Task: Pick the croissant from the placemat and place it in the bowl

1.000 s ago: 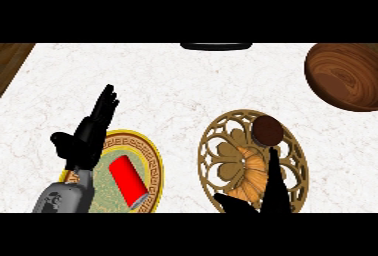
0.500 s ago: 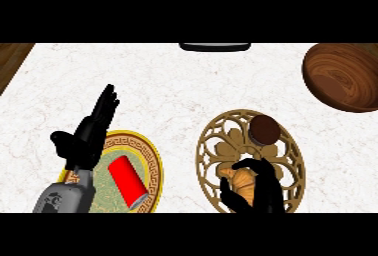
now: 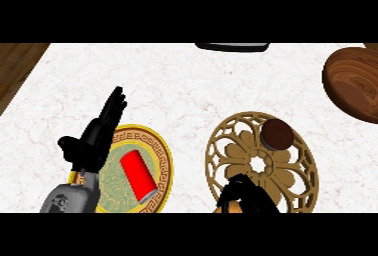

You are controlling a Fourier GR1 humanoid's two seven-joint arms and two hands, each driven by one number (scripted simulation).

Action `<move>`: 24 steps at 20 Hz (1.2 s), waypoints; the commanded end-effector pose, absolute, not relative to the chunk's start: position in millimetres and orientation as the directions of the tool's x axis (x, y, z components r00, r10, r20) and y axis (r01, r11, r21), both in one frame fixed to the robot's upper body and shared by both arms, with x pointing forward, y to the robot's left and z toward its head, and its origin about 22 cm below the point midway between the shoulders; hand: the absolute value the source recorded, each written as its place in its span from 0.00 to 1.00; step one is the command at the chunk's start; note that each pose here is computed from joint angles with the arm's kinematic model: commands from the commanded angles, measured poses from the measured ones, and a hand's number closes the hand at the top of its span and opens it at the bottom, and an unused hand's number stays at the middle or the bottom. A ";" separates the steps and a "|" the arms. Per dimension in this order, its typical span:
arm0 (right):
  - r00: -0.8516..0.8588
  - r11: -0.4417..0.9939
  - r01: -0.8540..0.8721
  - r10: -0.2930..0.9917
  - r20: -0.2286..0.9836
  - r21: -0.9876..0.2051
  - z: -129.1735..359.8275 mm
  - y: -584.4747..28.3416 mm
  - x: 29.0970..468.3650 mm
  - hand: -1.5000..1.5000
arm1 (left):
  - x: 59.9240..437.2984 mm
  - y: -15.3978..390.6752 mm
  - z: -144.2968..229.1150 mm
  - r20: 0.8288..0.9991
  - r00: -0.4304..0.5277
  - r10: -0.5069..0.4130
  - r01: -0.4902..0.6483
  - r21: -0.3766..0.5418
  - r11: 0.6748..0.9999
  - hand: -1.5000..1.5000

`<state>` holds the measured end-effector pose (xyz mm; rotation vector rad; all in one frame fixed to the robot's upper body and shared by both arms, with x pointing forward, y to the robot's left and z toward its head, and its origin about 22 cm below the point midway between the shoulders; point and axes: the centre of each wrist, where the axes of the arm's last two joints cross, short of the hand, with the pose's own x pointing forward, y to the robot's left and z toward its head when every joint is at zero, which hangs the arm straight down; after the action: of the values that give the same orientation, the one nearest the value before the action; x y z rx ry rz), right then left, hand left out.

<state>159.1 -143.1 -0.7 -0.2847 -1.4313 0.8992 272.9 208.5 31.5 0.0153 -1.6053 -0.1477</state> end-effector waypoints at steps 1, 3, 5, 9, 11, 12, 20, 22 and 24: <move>-0.345 0.485 -0.591 0.571 0.745 -0.645 7.9 -149.0 142.7 1.00 | 273.5 200.9 30.8 0.995 -0.039 -0.092 0.109 0.096 0.989 0.50; -0.418 0.464 -0.646 0.450 0.789 -0.607 21.7 -150.2 137.4 1.00 | 273.2 201.9 29.5 0.995 -0.034 -0.095 0.108 0.099 0.989 0.50; -0.481 0.438 -0.683 0.332 0.812 -0.584 34.6 -156.1 134.4 1.00 | 273.5 200.4 30.0 0.995 -0.037 -0.091 0.113 0.094 0.989 0.50; -0.619 0.417 -0.671 0.141 0.772 -0.614 71.6 -176.9 142.8 1.00 | 274.3 208.4 30.0 0.995 -0.029 -0.097 0.079 0.099 0.992 0.50; -0.667 0.419 -0.660 0.054 0.743 -0.623 90.1 -187.3 145.9 1.00 | 275.4 207.9 29.2 0.994 -0.031 -0.101 0.066 0.103 0.993 0.50; -0.687 0.415 -0.645 0.053 0.724 -0.642 95.7 -196.7 151.1 1.00 | 273.0 208.6 26.8 0.994 -0.023 -0.105 0.052 0.106 0.993 0.50; -0.763 0.440 -0.573 0.020 0.646 -0.691 148.8 -266.1 186.4 1.00 | 273.9 219.9 29.7 0.994 -0.027 -0.105 0.000 0.105 0.994 0.50; -0.774 0.446 -0.551 0.043 0.632 -0.705 160.4 -291.6 200.5 1.00 | 274.0 223.4 32.7 0.993 -0.039 -0.114 -0.011 0.113 0.993 0.50; -0.781 0.478 -0.531 0.043 0.623 -0.699 178.6 -314.4 211.2 1.00 | 267.6 223.4 23.0 0.994 -0.019 -0.109 -0.013 0.109 0.994 0.50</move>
<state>194.9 -278.2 148.2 0.4315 -2.0902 1.3174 271.9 221.3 28.3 0.0842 -1.5961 -0.0864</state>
